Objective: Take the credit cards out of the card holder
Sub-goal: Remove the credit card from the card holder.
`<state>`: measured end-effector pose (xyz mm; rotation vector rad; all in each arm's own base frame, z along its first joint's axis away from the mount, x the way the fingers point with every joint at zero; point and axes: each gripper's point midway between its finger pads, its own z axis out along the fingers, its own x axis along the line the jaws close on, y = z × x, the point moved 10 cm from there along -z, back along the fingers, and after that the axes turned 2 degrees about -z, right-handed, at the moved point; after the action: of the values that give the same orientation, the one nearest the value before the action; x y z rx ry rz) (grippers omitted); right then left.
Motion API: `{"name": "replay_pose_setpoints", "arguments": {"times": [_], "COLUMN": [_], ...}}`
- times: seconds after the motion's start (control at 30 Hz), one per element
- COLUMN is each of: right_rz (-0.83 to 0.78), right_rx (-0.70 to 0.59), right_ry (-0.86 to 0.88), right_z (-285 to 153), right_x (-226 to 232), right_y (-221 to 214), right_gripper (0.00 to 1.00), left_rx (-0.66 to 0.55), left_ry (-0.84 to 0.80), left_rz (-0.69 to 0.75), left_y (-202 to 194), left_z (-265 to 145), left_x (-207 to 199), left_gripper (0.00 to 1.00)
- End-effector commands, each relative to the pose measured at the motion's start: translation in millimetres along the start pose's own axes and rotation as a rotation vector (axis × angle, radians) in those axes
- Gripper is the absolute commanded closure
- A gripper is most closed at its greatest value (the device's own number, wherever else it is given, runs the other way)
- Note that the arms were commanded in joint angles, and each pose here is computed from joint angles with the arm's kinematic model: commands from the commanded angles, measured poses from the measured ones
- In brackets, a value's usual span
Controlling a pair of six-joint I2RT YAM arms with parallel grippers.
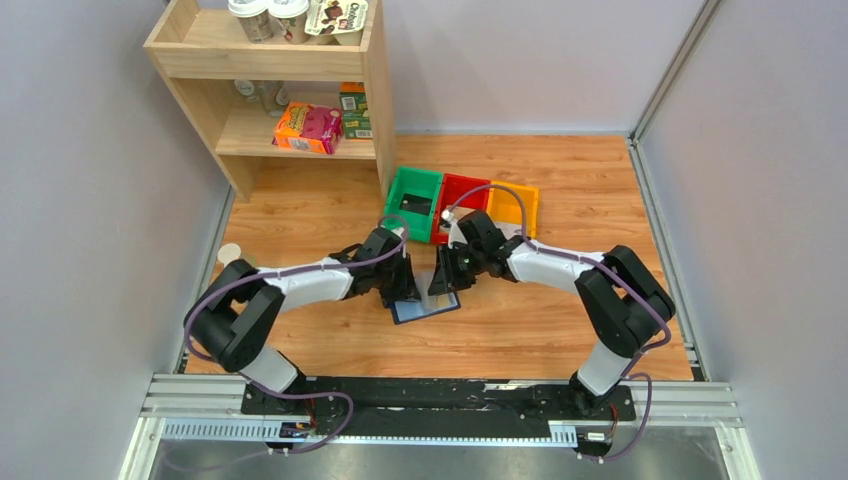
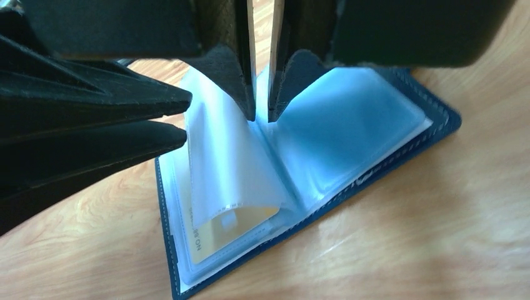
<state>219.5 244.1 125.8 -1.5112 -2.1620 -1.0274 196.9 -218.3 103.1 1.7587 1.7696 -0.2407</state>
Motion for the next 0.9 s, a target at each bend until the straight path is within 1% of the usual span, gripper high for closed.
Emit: {"name": "replay_pose_setpoints", "arguments": {"times": [0.0, 0.1, 0.23, 0.27, 0.3, 0.33, 0.37, 0.47, 0.5, 0.6, 0.7, 0.87], "right_rz": [-0.058, -0.076, -0.095, -0.106, -0.112, -0.123, -0.130, -0.153, -0.158, -0.179, -0.166, -0.195], "right_rx": [-0.021, -0.013, 0.001, 0.004, 0.010, 0.013, 0.020, 0.041, 0.046, 0.073, 0.099, 0.087], "right_ry": [0.115, 0.123, 0.141, 0.151, 0.153, 0.156, 0.155, 0.147, 0.143, 0.111, 0.075, 0.081], "right_z": [3, 8, 19, 22, 25, 29, 33, 50, 54, 69, 79, 69], "right_x": [25, 32, 42, 47, 50, 54, 57, 63, 64, 66, 59, 66], "right_y": [12, 13, 13, 13, 12, 12, 12, 11, 11, 10, 8, 13], "right_gripper": [0.74, 0.74, 0.74, 0.74, 0.74, 0.74, 0.74, 0.73, 0.72, 0.62, 0.55, 0.48], "left_rx": [-0.143, -0.211, -0.305, -0.339, -0.372, -0.396, -0.430, -0.496, -0.506, -0.544, -0.554, -0.533], "left_ry": [-0.028, -0.018, 0.006, 0.033, 0.022, 0.051, 0.034, 0.045, 0.042, 0.041, 0.027, -0.003], "left_rz": [-0.006, -0.027, -0.069, -0.081, -0.095, -0.107, -0.115, -0.127, -0.128, -0.121, -0.105, -0.080], "left_y": [6, 3, -4, -7, -9, -12, -14, -18, -19, -19, -19, -15], "left_z": [-24, -43, -66, -69, -80, -82, -92, -104, -110, -122, -127, -129], "left_x": [-7, -6, 1, 7, 7, 13, 13, 19, 19, 20, 17, 9], "left_gripper": [0.79, 0.73, 0.71, 0.71, 0.71, 0.70, 0.70, 0.69, 0.69, 0.68, 0.68, 0.66]}}
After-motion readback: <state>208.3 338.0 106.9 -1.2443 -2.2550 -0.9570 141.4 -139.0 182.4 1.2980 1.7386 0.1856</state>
